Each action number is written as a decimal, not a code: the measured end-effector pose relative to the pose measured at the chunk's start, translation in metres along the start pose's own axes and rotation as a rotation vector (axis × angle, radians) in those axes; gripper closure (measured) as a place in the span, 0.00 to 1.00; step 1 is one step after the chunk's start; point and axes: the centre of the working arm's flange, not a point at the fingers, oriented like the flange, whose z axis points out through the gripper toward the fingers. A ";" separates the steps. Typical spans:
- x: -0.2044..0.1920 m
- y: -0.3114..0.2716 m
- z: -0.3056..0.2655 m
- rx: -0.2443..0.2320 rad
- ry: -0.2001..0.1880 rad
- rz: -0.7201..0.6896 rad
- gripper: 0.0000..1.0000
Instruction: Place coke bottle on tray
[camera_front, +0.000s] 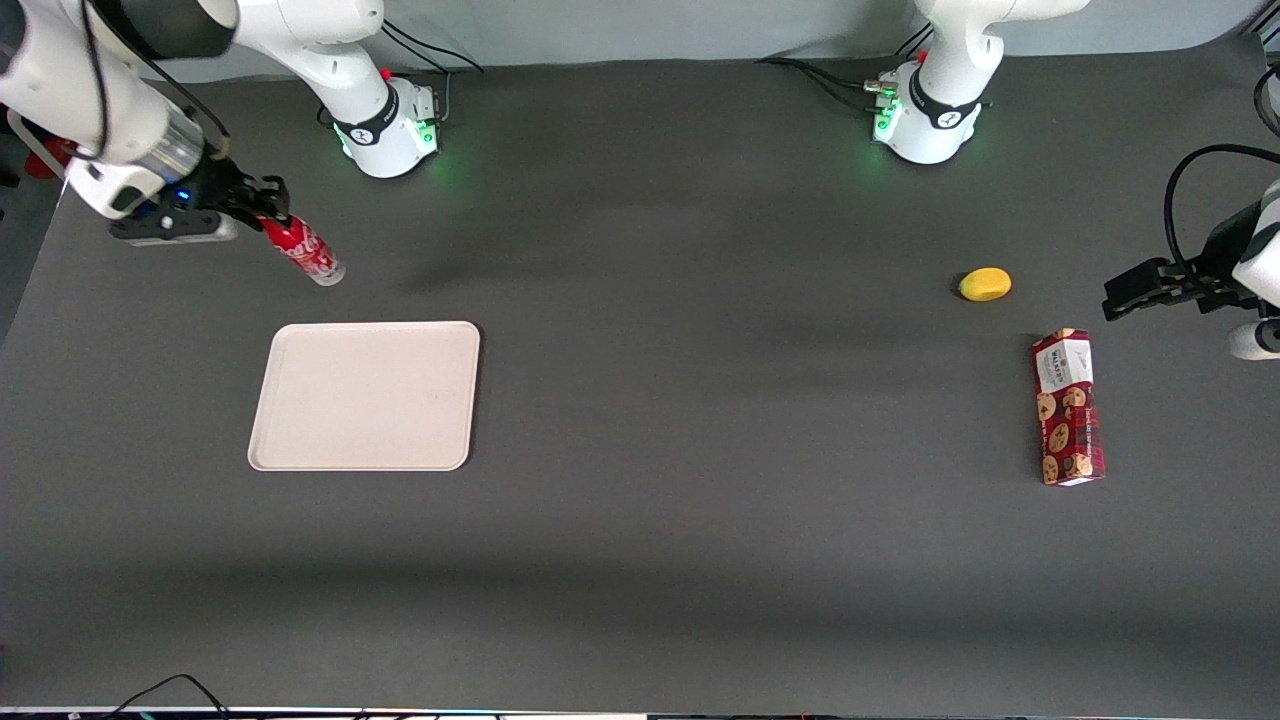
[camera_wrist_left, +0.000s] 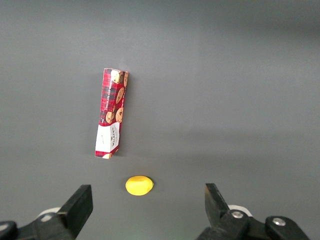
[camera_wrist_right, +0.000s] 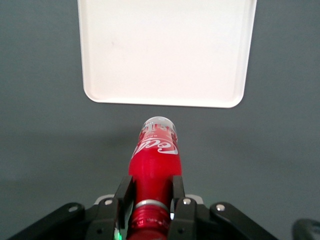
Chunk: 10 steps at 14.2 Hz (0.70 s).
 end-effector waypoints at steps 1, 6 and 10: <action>0.005 0.000 -0.022 0.001 0.016 -0.015 0.64; 0.076 0.033 -0.076 -0.014 0.038 -0.133 0.64; 0.139 0.081 -0.031 -0.040 -0.047 -0.173 0.64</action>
